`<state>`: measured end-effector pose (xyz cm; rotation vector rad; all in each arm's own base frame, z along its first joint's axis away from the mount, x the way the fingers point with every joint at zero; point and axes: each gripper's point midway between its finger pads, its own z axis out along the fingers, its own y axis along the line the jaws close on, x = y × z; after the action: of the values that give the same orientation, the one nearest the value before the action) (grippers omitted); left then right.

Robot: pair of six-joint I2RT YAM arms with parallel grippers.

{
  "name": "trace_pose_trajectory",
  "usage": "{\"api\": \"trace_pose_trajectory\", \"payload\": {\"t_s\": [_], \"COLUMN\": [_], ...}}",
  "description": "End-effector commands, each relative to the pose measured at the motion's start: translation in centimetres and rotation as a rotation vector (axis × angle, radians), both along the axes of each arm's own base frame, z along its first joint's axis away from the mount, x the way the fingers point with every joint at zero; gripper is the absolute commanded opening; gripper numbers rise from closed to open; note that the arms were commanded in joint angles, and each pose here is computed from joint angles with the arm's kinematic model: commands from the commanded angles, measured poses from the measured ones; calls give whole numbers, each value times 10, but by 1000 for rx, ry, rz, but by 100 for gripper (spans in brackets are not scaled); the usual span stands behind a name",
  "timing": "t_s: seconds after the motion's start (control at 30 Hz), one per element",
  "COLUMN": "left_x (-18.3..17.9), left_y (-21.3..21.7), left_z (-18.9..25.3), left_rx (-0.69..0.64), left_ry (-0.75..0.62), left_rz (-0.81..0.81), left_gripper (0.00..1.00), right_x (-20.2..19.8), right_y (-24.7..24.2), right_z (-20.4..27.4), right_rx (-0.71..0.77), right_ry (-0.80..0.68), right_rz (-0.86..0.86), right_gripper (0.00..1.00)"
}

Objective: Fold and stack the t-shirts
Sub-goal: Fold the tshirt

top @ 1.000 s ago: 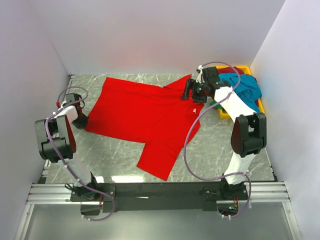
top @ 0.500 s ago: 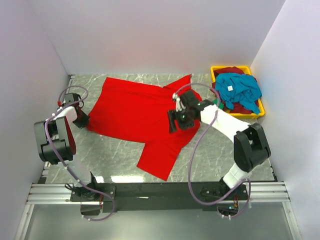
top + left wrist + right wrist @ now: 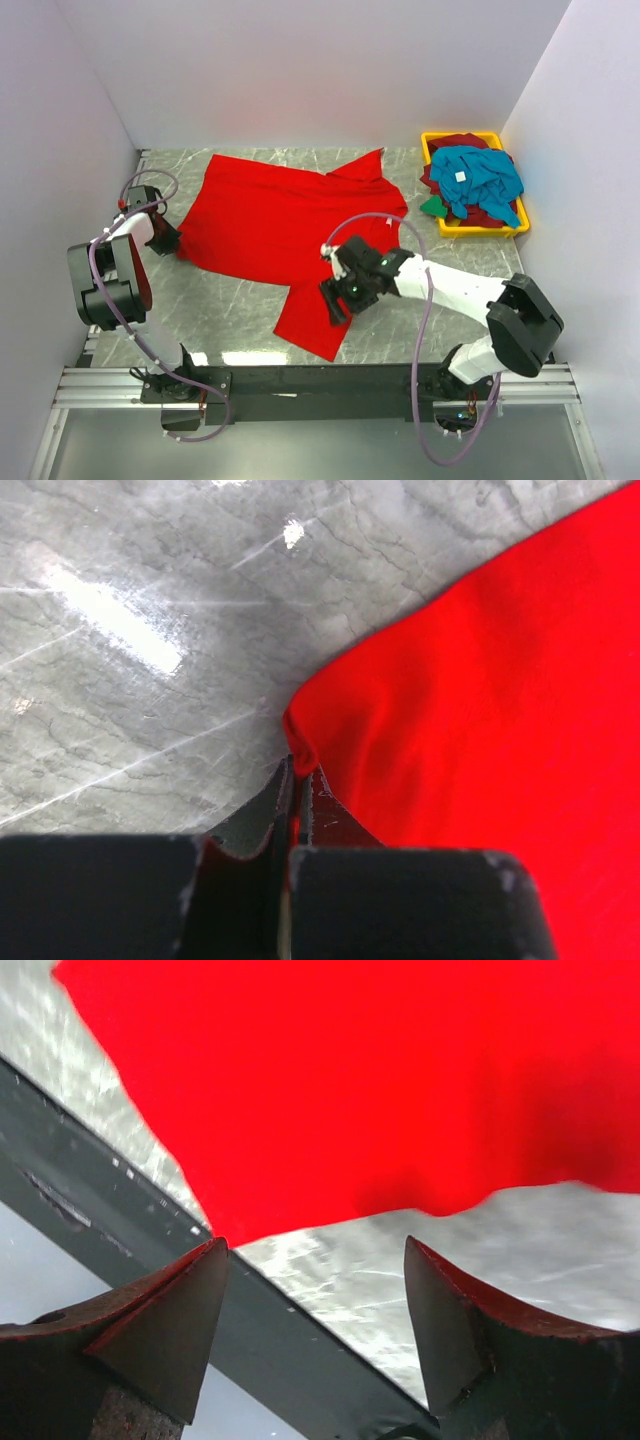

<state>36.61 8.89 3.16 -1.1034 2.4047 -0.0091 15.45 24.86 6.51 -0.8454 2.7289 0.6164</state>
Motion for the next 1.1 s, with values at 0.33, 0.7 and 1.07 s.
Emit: {"api": "trace_pose_trajectory", "payload": {"t_s": [0.33, 0.7, 1.07], "left_x": [22, 12, 10], "left_y": [-4, -7, -4], "left_z": [19, 18, 23], "left_rx": [-21, -22, 2], "left_ry": [-51, -53, -50], "left_rz": [-70, -69, -87], "left_gripper": [1, 1, 1], "right_x": [-53, -75, -78], "right_y": [67, 47, 34], "right_z": [-17, -37, -55], "right_rx": [68, -55, -141], "right_ry": [0, -45, -34], "right_rz": [-86, -223, -287], "right_gripper": [76, 73, 65]}}
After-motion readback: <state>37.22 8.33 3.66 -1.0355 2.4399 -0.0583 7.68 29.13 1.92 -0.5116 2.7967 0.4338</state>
